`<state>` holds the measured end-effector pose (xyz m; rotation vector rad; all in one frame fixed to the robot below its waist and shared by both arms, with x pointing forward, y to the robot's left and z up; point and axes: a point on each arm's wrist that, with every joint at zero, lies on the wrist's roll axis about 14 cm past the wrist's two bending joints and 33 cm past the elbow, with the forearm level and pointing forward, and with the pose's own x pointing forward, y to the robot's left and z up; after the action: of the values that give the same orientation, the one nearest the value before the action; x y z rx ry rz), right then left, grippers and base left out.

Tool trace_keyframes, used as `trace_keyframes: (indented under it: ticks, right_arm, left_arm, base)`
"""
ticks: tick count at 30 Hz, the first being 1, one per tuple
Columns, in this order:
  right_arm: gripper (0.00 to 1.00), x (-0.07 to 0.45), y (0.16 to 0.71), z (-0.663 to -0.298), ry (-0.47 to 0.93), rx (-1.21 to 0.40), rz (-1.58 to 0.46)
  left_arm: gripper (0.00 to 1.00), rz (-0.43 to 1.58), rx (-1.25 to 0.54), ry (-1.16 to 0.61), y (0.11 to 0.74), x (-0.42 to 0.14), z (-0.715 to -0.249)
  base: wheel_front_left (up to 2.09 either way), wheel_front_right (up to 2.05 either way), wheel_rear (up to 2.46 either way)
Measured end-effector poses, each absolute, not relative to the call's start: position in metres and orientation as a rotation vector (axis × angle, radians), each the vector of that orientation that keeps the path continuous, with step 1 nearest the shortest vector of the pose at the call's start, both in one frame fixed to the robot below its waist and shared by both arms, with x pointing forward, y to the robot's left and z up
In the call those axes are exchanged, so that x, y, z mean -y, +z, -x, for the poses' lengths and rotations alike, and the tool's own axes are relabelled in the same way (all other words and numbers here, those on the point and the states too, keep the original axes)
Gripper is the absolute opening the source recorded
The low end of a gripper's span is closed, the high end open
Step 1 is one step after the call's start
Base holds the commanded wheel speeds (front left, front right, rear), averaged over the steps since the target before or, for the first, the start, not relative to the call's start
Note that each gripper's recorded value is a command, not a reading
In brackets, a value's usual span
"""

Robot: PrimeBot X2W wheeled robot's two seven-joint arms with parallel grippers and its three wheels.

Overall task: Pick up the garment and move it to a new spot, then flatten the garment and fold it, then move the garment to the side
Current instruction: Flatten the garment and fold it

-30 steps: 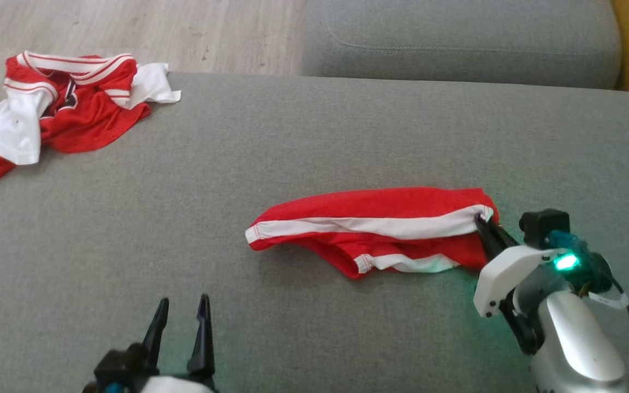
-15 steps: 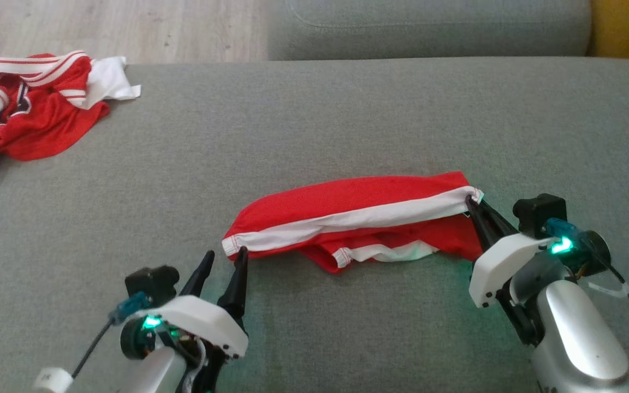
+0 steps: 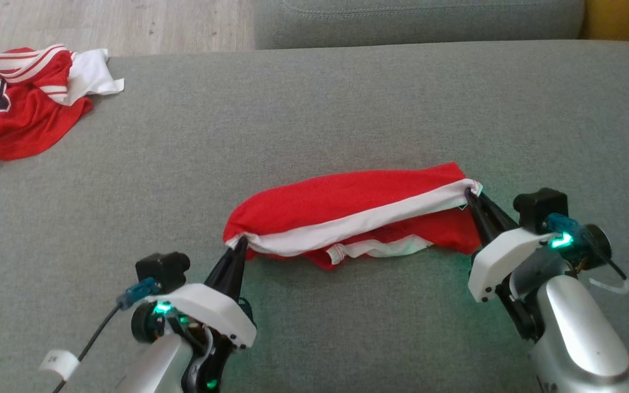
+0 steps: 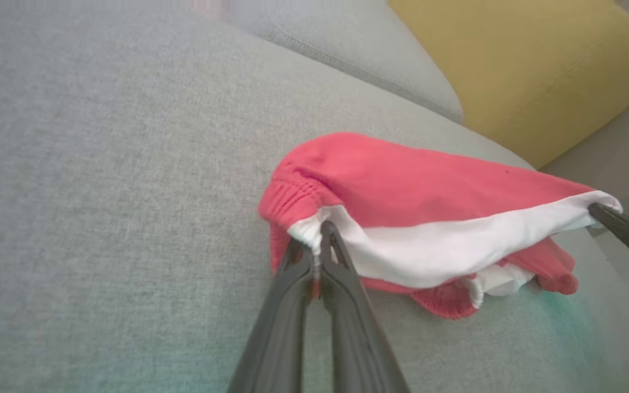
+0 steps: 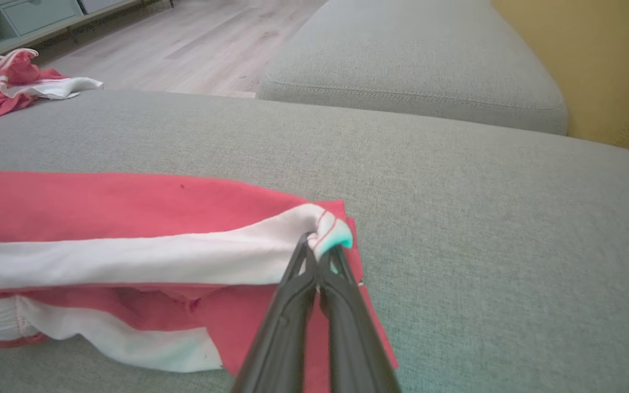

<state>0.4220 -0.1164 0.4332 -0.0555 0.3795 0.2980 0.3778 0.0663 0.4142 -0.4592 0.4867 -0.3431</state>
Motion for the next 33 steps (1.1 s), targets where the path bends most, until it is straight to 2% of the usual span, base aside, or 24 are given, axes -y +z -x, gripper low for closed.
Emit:
trace_keyframes:
  ticks: [7,12,17,22,26,33]
  right_arm:
    - [0.00,0.115,0.476,-0.430,0.299,-0.245,0.059]
    - [0.00,0.122,0.542,-0.430,0.294,-0.059,0.102]
    - [0.00,0.133,0.626,-0.415,0.270,0.154,0.130]
    - [0.00,0.149,0.685,-0.399,0.225,0.291,0.168]
    - [0.00,0.151,0.716,-0.386,0.214,0.353,0.191]
    - [0.00,0.165,0.684,-0.413,0.189,0.210,0.197]
  left_arm:
    - [0.00,0.419,-0.276,-0.425,0.476,-0.061,-0.391]
    - [0.00,0.333,-0.061,-0.494,0.551,-0.064,-0.392]
    - [0.00,0.220,0.195,-0.588,0.652,-0.061,-0.381]
    - [0.00,0.149,0.323,-0.668,0.714,-0.050,-0.367]
    - [0.00,0.084,0.350,-0.724,0.741,-0.038,-0.363]
    - [0.00,0.065,0.208,-0.742,0.715,-0.030,-0.404]
  base:
    - [0.00,0.00,0.00]
    - [0.00,0.00,0.00]
    - [0.00,0.00,0.00]
    - [0.00,0.00,0.00]
    - [0.00,0.00,0.00]
    - [0.00,0.00,0.00]
